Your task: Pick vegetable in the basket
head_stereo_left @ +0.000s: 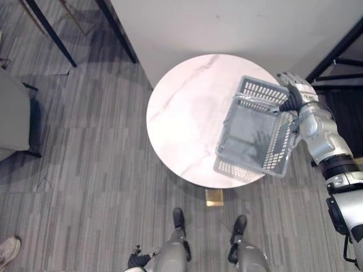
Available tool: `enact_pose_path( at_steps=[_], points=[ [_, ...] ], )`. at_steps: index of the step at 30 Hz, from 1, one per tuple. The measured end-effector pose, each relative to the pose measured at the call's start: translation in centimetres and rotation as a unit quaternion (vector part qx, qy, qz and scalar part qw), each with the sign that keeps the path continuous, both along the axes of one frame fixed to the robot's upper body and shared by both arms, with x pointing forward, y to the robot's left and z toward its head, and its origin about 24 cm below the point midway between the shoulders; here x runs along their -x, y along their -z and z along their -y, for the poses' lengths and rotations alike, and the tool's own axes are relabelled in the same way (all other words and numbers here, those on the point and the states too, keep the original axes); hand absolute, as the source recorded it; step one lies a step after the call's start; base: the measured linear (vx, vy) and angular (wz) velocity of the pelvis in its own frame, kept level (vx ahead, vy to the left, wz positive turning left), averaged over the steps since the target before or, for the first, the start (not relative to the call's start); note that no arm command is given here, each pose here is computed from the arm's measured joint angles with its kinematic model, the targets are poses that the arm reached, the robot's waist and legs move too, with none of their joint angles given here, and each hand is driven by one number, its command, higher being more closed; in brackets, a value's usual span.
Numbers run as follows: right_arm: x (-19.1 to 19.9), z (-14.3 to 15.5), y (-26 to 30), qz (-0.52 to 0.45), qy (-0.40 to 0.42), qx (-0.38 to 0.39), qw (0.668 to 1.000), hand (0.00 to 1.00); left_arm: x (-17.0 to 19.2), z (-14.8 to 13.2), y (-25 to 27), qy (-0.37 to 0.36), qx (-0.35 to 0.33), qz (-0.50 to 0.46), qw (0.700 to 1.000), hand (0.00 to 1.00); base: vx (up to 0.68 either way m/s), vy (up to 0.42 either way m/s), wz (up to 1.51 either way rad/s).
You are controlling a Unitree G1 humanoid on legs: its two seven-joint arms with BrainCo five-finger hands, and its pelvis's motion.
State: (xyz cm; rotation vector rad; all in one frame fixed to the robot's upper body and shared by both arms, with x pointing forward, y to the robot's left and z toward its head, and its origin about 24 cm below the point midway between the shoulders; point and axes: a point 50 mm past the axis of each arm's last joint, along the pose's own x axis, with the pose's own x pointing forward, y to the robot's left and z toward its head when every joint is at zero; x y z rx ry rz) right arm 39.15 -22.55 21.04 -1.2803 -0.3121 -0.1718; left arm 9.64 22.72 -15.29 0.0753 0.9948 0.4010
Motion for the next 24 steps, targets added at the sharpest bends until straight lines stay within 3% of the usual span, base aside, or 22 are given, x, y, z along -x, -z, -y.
enact_pose_path(
  at_steps=[24],
  points=[
    [0.2,-0.1,2.5,-0.038,-0.007,0.016,0.999,0.00,-0.2,-0.1,-0.1,0.006,-0.004,0.002,1.000,0.00,0.00,0.000,0.01]
  ],
)
